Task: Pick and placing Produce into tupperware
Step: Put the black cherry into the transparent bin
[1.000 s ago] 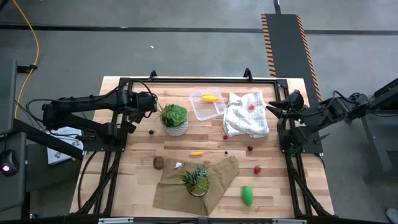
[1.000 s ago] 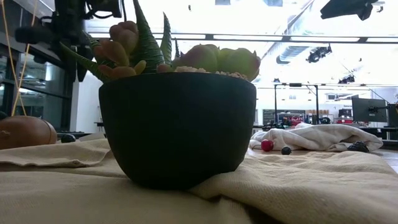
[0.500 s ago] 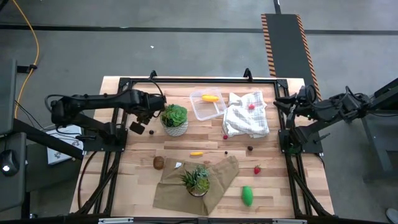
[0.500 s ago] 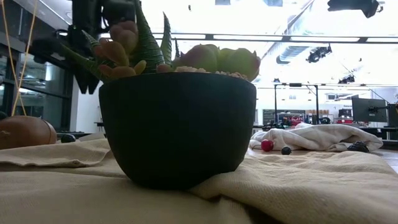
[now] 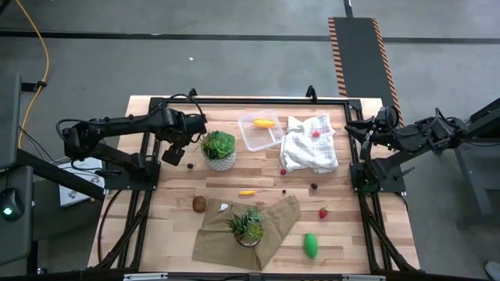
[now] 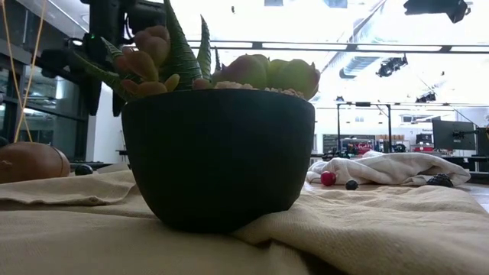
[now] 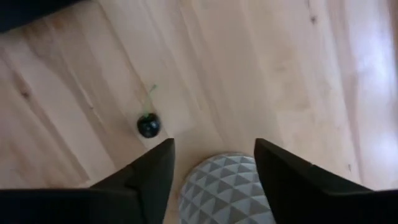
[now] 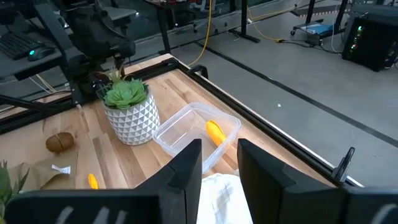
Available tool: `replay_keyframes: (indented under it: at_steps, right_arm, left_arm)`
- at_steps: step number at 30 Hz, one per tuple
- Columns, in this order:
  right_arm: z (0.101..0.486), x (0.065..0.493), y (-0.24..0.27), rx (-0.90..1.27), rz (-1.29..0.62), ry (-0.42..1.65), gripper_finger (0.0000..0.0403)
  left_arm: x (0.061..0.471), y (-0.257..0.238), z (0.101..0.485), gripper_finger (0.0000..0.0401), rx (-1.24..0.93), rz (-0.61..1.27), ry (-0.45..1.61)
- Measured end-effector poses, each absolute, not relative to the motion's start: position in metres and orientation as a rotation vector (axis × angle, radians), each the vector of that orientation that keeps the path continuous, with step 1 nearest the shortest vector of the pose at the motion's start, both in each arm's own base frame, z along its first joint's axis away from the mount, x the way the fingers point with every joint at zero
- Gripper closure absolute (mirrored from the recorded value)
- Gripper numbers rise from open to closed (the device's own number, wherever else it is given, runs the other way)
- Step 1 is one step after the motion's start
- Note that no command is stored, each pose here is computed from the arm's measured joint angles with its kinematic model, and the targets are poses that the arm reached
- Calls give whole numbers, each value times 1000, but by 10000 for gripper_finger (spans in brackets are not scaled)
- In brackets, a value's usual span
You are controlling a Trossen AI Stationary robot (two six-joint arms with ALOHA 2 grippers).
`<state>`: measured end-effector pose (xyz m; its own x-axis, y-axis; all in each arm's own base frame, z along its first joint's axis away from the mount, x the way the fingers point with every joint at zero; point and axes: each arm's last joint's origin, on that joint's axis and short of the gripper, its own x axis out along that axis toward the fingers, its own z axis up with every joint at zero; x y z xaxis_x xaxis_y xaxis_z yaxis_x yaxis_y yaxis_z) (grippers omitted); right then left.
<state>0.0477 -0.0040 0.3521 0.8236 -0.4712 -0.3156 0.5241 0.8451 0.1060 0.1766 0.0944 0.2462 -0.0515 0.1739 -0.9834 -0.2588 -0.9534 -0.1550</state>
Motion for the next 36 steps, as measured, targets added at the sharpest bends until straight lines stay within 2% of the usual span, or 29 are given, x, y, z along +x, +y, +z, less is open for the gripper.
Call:
replay_keyframes:
  at_steps: [3,7,11,18,36]
  right_arm:
    - [352,48,-4,198,-534,285,308]
    - [352,48,-4,216,-537,280,308]
    - [352,48,-4,216,-536,281,308]
    - [351,47,-4,252,-534,287,308]
    - [350,47,-4,258,-529,294,308]
  left_arm:
    - [175,94,243,161,-1924,2097,97]
    - [177,94,235,152,-1948,2076,94]
    - [180,95,222,159,-2006,2021,65]
    - [174,91,214,176,-2024,2039,101]
    - [166,86,204,178,-2049,2052,135]
